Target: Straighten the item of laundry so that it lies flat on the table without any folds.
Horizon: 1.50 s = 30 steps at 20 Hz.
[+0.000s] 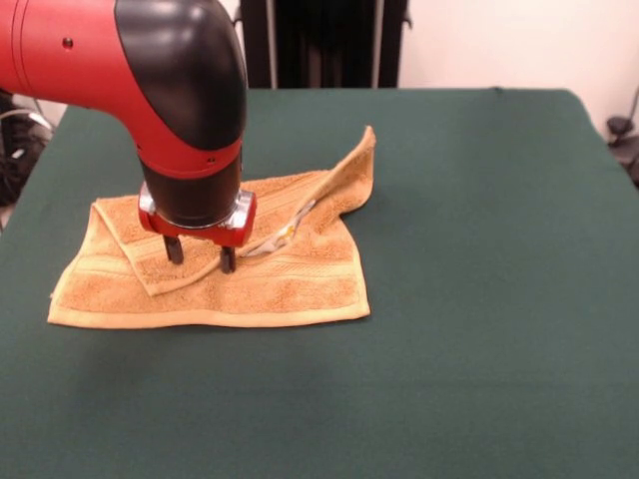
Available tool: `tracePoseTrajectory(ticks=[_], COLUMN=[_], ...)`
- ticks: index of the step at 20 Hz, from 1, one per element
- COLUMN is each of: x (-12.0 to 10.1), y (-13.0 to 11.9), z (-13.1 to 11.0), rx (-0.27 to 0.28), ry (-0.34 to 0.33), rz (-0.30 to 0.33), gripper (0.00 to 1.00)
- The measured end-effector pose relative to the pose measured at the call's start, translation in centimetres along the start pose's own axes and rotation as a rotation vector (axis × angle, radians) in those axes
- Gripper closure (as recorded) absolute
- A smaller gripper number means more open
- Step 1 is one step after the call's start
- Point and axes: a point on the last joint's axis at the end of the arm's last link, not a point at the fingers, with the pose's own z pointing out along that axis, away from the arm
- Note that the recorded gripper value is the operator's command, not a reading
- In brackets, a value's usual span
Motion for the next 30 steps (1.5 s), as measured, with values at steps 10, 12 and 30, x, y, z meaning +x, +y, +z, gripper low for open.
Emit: tracePoseTrajectory(ticks=[10,12,30], x=[0.00,0.00,0.20], y=[0.00,0.00,0.00], z=[0.00,0.00,0.02], rx=[0.000,0.000,-0.001], ry=[0.000,0.000,0.005], rz=[0.000,0.000,-0.001], gripper=[0.00,0.00,1.00])
